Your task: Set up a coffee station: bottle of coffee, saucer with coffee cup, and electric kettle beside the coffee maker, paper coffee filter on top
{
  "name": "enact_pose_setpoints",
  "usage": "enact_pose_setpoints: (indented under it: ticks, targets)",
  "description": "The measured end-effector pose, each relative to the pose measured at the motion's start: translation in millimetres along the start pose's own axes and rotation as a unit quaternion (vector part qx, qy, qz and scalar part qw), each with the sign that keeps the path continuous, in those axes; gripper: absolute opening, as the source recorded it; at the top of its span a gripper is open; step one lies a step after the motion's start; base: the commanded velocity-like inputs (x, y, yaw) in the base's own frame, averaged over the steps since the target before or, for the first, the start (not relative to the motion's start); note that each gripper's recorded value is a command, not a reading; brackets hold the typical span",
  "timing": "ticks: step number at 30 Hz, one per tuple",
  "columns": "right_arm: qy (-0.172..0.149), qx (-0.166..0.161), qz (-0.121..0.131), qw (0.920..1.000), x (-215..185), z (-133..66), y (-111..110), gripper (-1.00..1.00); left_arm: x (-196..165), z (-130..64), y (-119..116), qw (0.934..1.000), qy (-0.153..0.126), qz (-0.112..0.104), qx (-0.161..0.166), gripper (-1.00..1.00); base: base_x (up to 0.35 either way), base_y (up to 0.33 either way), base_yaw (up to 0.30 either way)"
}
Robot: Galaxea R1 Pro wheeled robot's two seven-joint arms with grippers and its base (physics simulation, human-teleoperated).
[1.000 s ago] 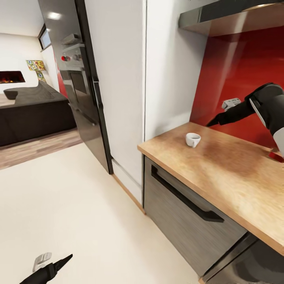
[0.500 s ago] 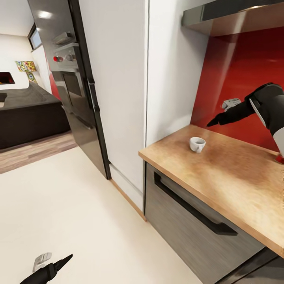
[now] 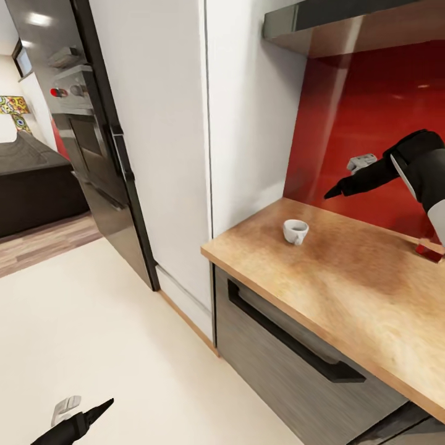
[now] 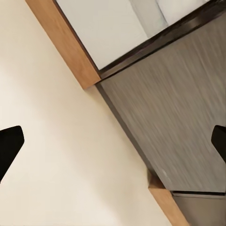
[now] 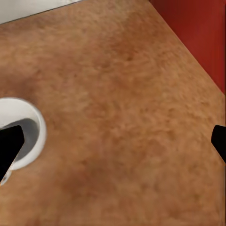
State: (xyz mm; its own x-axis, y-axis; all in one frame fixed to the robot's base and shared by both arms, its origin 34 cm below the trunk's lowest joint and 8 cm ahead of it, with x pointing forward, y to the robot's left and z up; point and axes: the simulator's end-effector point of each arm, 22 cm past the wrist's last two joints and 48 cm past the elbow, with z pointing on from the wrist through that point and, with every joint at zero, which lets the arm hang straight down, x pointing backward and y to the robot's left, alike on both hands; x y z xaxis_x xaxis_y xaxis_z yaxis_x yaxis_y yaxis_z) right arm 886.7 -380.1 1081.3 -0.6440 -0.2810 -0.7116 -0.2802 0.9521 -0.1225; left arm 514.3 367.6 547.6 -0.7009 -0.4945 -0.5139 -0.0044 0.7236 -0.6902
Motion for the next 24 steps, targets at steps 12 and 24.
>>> enact_pose_setpoints:
  ticks: [12,24]
  targets:
    - [0.001,0.000,-0.001,1.0000,0,0.8,0,1.00,0,0.3,0,1.0000,0.000,0.000,0.000,1.00,0.221,0.022,-0.004]
    - [0.061,-0.035,-0.047,0.9964,32,19.9,31,1.00,0,0.2,0,1.0000,0.000,0.000,-0.001,1.00,0.005,0.001,0.000]
